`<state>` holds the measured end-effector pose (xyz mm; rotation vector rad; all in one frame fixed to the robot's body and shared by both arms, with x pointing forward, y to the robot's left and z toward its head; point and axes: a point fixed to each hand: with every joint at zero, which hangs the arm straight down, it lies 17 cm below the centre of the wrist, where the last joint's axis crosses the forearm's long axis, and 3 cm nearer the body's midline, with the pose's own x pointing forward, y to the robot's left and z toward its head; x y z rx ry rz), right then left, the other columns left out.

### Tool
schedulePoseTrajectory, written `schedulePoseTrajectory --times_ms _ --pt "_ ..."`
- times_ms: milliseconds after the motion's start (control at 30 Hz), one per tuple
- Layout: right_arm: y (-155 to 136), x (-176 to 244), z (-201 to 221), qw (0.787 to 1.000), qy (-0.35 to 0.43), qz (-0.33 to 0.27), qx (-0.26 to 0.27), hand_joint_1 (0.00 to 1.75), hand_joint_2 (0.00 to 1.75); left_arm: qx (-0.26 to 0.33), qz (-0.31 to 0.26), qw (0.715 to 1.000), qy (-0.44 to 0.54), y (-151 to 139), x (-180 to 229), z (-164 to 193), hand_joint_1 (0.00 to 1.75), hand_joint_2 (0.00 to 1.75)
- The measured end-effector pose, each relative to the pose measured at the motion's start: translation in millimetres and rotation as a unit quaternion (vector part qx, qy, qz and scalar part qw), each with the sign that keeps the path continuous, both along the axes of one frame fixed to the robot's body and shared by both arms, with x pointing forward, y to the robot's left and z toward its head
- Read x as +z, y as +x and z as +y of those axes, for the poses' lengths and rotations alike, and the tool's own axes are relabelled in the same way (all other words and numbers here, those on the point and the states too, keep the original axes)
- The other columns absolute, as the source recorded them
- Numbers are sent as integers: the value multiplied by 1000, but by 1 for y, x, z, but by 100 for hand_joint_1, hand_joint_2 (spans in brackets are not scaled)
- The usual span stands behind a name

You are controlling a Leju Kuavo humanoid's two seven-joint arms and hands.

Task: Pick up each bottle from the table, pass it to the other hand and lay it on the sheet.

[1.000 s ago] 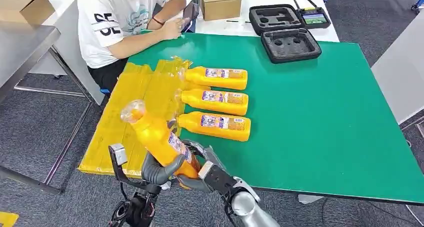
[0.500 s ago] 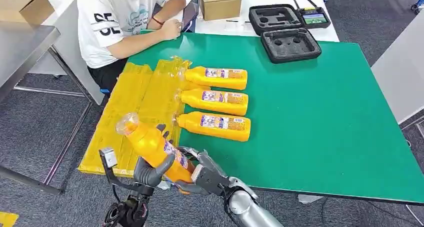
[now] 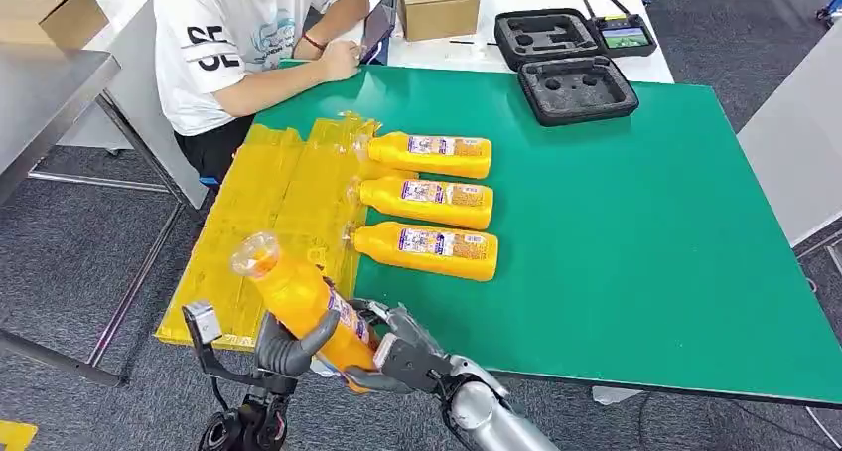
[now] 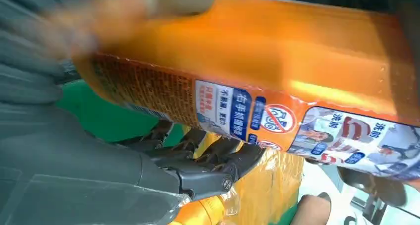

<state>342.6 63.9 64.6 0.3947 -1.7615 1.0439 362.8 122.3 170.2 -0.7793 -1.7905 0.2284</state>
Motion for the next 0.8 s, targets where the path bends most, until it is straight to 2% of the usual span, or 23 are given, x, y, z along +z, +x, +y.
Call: schedulePoseTrajectory --times_ms 33,67,100,133,167,300,567,667,733,800 --pt "0 1 0 1000 1 0 -1 175 175 -2 -5 1000 8 -1 1 -3 175 175" --pt "1 2 0 1000 4 0 -3 157 175 -4 -10 1000 15 -2 3 -5 175 175" --pt "2 4 -1 1000 7 0 -7 0 175 -3 -15 1000 20 -2 5 -6 175 175" --pt "3 6 -1 1000 11 0 -9 0 175 1 -18 1000 24 -2 7 -7 175 175" --pt "5 8 -1 1000 13 -2 -14 0 0 4 -22 999 30 -1 9 -7 175 175" --pt "9 21 2 999 41 -3 -33 0 0 25 -34 998 45 2 17 -10 175 175" --pt "19 85 -22 980 164 -51 -101 0 0 171 -89 973 131 24 37 31 175 175" --pt "19 101 -30 974 184 -68 -111 0 0 189 -99 967 138 28 43 39 175 175" --pt "18 113 -37 968 202 -85 -123 0 0 224 -114 954 164 30 47 48 175 175" --pt "14 128 -45 960 221 -109 -133 0 0 283 -145 924 213 31 57 62 175 175"
